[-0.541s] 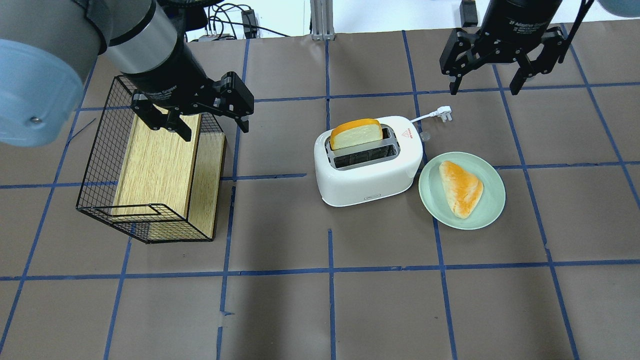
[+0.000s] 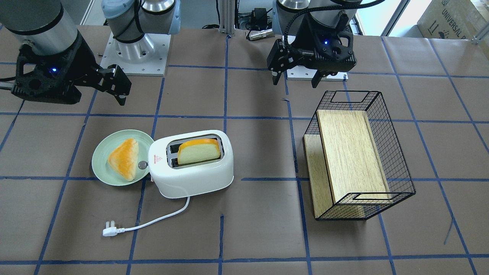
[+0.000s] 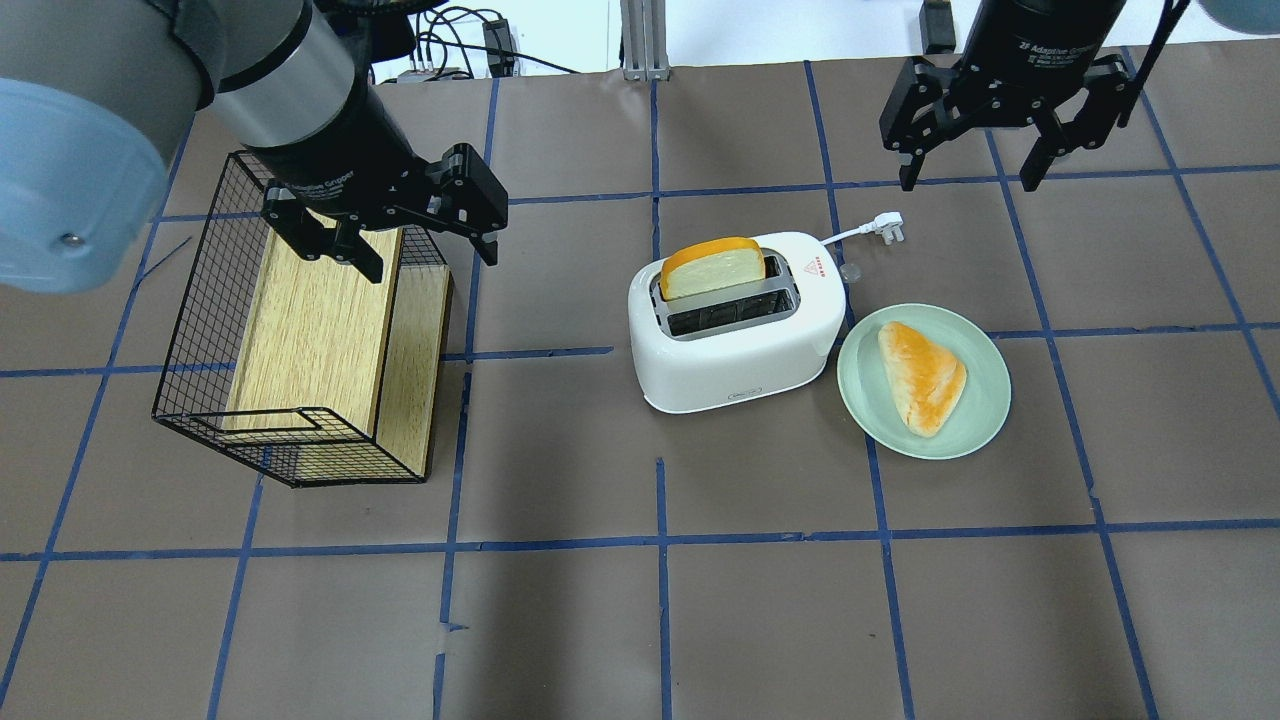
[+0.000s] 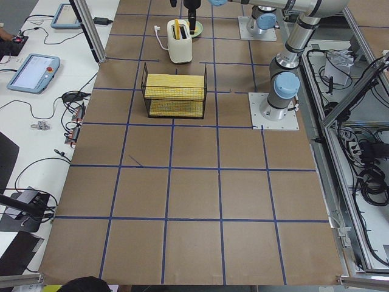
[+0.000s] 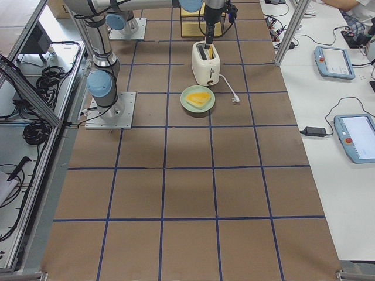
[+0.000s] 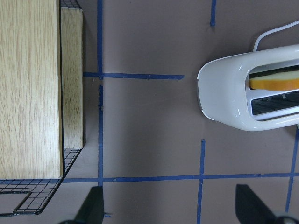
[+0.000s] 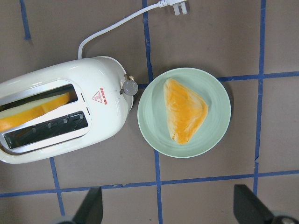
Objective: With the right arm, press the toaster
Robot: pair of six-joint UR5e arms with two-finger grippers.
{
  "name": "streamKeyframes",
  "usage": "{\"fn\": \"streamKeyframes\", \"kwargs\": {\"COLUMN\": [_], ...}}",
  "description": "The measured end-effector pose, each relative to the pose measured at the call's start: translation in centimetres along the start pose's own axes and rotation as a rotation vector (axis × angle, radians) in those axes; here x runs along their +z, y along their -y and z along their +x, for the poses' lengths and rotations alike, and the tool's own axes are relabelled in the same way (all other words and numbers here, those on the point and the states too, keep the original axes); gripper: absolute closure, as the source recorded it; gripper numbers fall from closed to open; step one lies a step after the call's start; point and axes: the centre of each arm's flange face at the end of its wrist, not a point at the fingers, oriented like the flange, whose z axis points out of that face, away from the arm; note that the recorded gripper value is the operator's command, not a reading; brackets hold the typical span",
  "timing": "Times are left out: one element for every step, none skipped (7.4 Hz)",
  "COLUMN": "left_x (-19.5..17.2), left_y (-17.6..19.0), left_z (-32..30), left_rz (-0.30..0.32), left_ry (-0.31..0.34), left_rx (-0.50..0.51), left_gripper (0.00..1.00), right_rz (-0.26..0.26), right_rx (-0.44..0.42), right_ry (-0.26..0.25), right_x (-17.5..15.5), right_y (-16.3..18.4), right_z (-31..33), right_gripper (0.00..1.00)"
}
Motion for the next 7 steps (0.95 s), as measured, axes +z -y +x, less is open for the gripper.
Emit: {"fn": "streamKeyframes", "kwargs": {"left_x": [-0.01, -0.01, -0.01, -0.01, -0.01, -0.01, -0.01], "left_y": [-0.01, -0.01, -0.01, -0.01, -0.01, -0.01, -0.01], "left_z": [0.00, 0.00, 0.00, 0.00, 0.00, 0.00, 0.00], "left_rz": [0.000, 0.000, 0.000, 0.000, 0.000, 0.000, 0.000], "left_ry": [0.000, 0.000, 0.000, 0.000, 0.000, 0.000, 0.000], "left_rx": [0.000, 0.000, 0.000, 0.000, 0.000, 0.000, 0.000], "left_gripper": [0.00, 0.00, 0.00, 0.00, 0.00, 0.00, 0.00], "right_rz": [0.001, 0.004, 0.003, 0.001, -0.001, -0.001, -0.001], "right_rx": [0.000, 0.000, -0.001, -0.004, -0.006, -0.007, -0.007], "right_ry": [0.000, 0.001, 0.001, 0.001, 0.002, 0.004, 0.004], "right_x": [-0.04, -0.03, 0.09, 0.30, 0.47, 0.52, 0.51], "right_y": [-0.05, -0.11, -0.17, -0.21, -0.25, -0.29, -0.30], "right_z": [-0.03, -0.05, -0.06, -0.08, -0.12, -0.15, -0.17], "right_gripper": [0.00, 0.00, 0.00, 0.00, 0.00, 0.00, 0.00]}}
